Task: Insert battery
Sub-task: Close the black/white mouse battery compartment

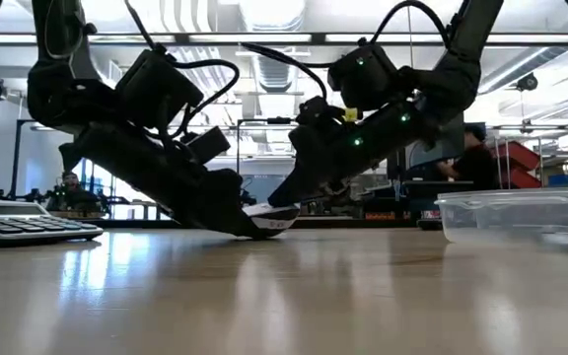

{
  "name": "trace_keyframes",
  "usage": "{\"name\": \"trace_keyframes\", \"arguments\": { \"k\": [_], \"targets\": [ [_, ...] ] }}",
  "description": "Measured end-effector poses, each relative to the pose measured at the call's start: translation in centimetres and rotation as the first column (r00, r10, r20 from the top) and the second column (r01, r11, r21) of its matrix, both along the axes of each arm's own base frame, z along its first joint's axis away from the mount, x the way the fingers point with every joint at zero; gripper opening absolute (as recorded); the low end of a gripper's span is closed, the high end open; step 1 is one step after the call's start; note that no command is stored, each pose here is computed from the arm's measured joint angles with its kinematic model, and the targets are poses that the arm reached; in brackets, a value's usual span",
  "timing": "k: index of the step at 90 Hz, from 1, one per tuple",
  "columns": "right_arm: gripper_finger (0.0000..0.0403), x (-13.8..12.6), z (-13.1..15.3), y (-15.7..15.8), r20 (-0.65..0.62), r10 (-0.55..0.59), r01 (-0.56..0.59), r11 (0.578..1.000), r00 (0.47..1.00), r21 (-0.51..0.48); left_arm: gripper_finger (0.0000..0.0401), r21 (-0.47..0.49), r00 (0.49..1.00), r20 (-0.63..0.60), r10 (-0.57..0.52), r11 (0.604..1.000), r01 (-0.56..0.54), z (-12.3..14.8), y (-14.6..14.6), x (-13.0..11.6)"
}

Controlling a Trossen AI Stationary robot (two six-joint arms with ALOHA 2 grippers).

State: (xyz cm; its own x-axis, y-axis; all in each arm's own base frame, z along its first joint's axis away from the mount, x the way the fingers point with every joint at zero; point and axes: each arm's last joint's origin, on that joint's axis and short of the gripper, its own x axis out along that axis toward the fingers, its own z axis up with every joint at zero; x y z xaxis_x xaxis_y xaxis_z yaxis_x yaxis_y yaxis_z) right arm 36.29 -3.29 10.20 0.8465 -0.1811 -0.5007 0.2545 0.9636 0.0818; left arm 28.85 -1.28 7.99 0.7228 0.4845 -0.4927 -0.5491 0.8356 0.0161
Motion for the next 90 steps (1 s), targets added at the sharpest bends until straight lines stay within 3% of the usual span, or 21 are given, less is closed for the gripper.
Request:
{"name": "trace_keyframes", "arguments": {
  "k": [21,34,44,57,76,90],
  "targets": [
    [0.0000,1.2,0.0,0.7,-0.001,0.043,-0.043,0.999,0.999,-0.025,0.0268,0.006,1.000,0.005,-0.002,1.000,0.002,0.0,0.0,0.0],
    [0.0000,1.0,2.4,0.9,0.014,0.086,-0.085,0.994,0.996,-0.065,0.0268,-0.003,1.000,-0.001,0.000,1.000,0.000,0.0,0.0,0.0],
    [0.0000,0.2,5.9,0.8,0.012,0.095,-0.091,0.982,0.995,-0.166,0.0268,-0.011,1.000,-0.002,0.006,1.000,-0.006,-0.1,0.0,0.0],
    [0.0000,-1.8,8.2,0.7,-0.120,0.054,-0.084,0.962,0.991,-0.260,0.0268,-0.012,1.000,-0.003,0.003,1.000,-0.003,-0.1,0.0,0.0],
    [0.0002,-3.7,9.4,1.2,-0.274,0.114,-0.207,0.919,0.955,-0.337,0.0268,-0.009,1.000,-0.004,0.000,1.000,0.000,0.1,0.0,0.0],
    [0.0042,-3.7,9.7,2.6,-0.311,0.195,-0.315,0.858,0.930,-0.405,0.0268,-0.051,1.000,0.014,-0.020,0.998,0.021,0.8,0.0,-0.1]
  ]
}}
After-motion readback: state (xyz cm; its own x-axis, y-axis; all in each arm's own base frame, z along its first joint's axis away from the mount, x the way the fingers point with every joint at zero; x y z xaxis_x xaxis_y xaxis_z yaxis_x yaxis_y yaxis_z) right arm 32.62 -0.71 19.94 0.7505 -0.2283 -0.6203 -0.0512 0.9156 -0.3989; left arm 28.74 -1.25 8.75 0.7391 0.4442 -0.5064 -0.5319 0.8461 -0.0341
